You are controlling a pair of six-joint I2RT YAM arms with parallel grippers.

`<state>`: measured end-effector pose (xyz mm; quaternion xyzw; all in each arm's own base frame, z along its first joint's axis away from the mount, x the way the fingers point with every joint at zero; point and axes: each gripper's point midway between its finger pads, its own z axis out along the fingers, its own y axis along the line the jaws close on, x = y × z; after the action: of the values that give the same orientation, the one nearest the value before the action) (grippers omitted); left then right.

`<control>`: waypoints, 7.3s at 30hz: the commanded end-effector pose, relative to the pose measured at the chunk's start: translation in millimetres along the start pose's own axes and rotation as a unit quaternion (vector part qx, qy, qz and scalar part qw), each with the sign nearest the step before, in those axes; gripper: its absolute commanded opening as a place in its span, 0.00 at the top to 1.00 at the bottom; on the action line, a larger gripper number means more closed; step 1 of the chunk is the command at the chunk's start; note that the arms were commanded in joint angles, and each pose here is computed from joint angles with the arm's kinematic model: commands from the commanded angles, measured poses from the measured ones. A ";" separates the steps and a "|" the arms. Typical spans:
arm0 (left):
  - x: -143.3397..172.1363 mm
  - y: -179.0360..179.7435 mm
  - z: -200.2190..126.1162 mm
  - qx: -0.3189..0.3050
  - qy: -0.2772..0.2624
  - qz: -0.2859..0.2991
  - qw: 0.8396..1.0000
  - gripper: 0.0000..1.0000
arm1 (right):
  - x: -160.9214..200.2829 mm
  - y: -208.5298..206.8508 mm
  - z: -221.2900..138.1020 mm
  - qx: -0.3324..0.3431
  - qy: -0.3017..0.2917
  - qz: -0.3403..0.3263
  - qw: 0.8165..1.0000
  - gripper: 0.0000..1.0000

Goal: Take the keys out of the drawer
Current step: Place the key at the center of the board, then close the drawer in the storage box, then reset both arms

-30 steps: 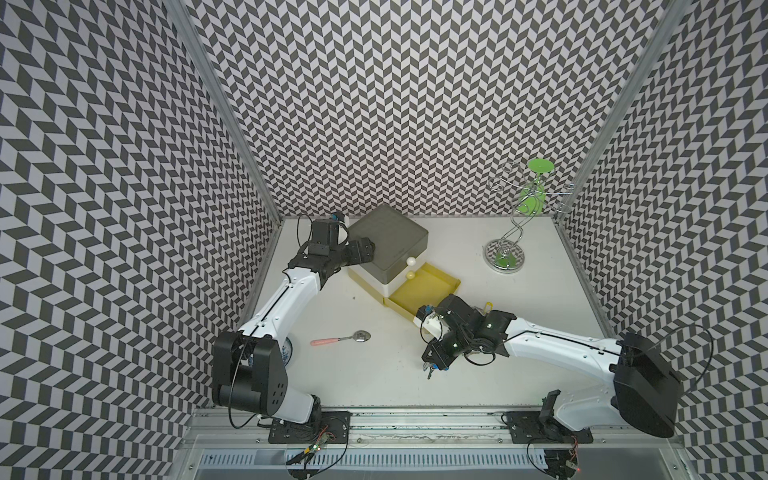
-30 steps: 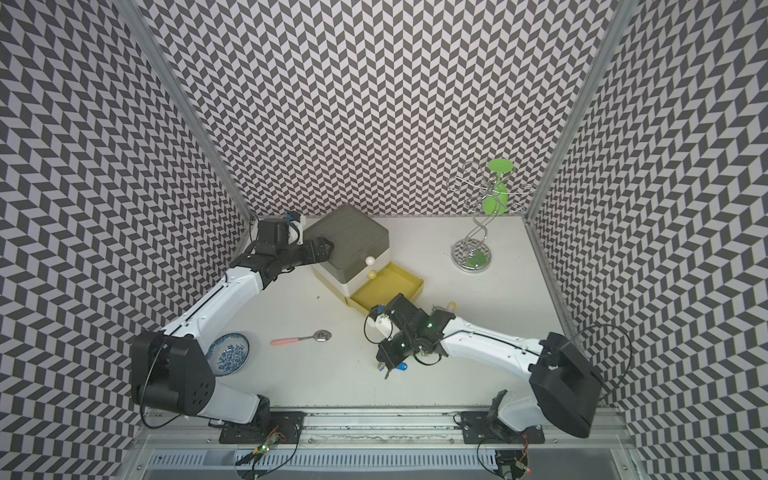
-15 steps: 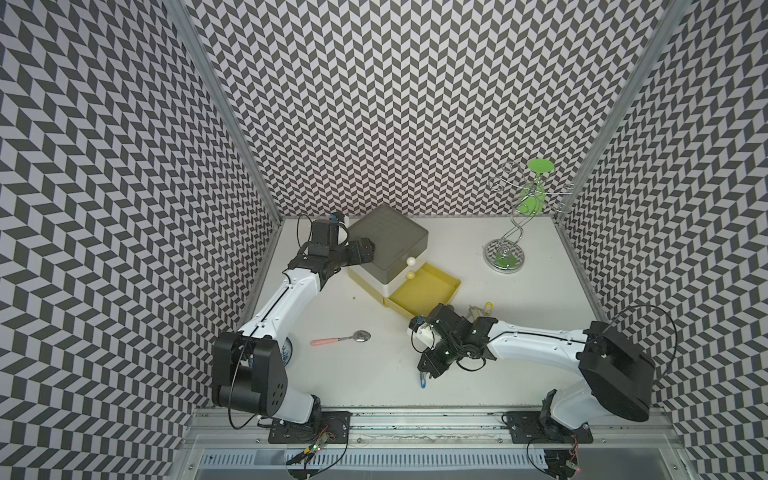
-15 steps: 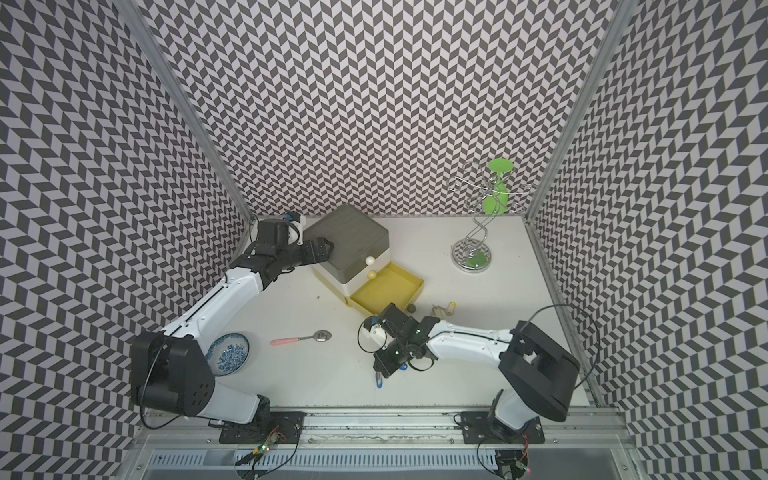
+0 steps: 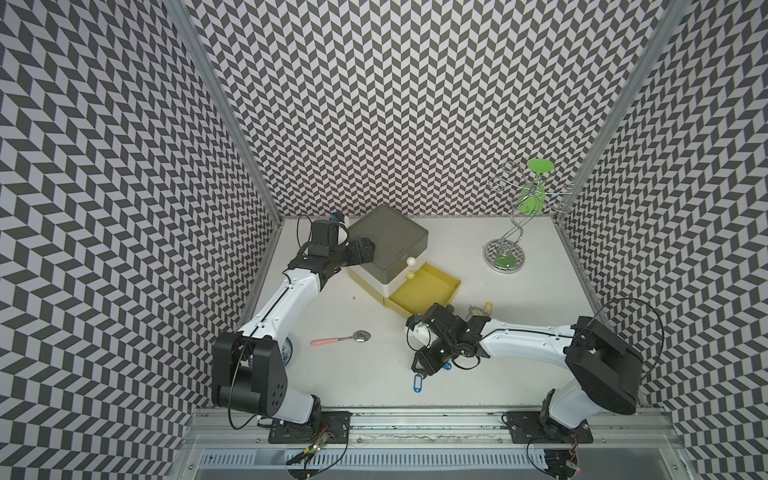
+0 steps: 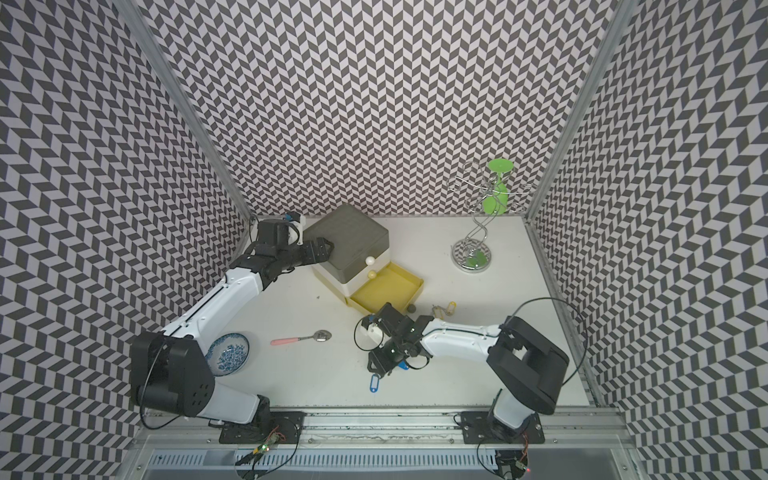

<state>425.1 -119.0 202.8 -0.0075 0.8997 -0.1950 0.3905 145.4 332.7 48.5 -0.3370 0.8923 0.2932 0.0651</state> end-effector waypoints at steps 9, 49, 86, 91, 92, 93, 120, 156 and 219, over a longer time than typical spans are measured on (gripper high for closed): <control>90.3 24.0 18.1 -0.034 0.151 0.027 0.988 0.00 | -63.7 22.9 -82.8 0.013 -0.119 0.009 0.993 0.49; 71.2 9.1 10.7 -0.012 0.127 0.032 0.991 0.00 | -77.3 -162.7 -150.5 -0.125 -0.241 0.325 0.906 0.01; 90.0 11.8 15.5 -0.009 0.149 0.035 0.988 0.00 | -149.5 -139.1 -111.6 -0.244 -0.306 0.260 0.883 0.00; 92.6 12.1 17.7 -0.009 0.153 0.034 0.988 0.00 | -154.4 -137.6 -108.2 -0.260 -0.312 0.252 0.878 0.01; 93.3 11.9 18.3 -0.008 0.154 0.034 0.987 0.00 | -155.6 -136.4 -108.3 -0.265 -0.315 0.249 0.877 0.00; 93.5 11.9 18.6 -0.008 0.155 0.034 0.987 0.00 | -157.3 -135.7 -108.2 -0.270 -0.317 0.247 0.875 0.00; 102.6 17.8 29.2 -0.016 0.175 0.034 0.984 0.00 | -201.6 -125.3 -77.7 -0.373 -0.353 0.214 0.831 0.01; 22.7 1.3 -19.4 -0.013 0.044 0.033 0.998 0.00 | -178.9 -107.8 -127.8 -0.306 -0.359 0.179 0.863 0.01; 41.7 123.8 -56.3 -0.200 -0.342 0.104 0.912 0.00 | -56.0 -312.2 -281.9 0.397 -0.542 0.041 0.740 0.01</control>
<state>368.5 9.5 137.3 -0.0549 0.7642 0.0601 0.6398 408.3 17.3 135.6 -0.0215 0.7721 0.0505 0.6332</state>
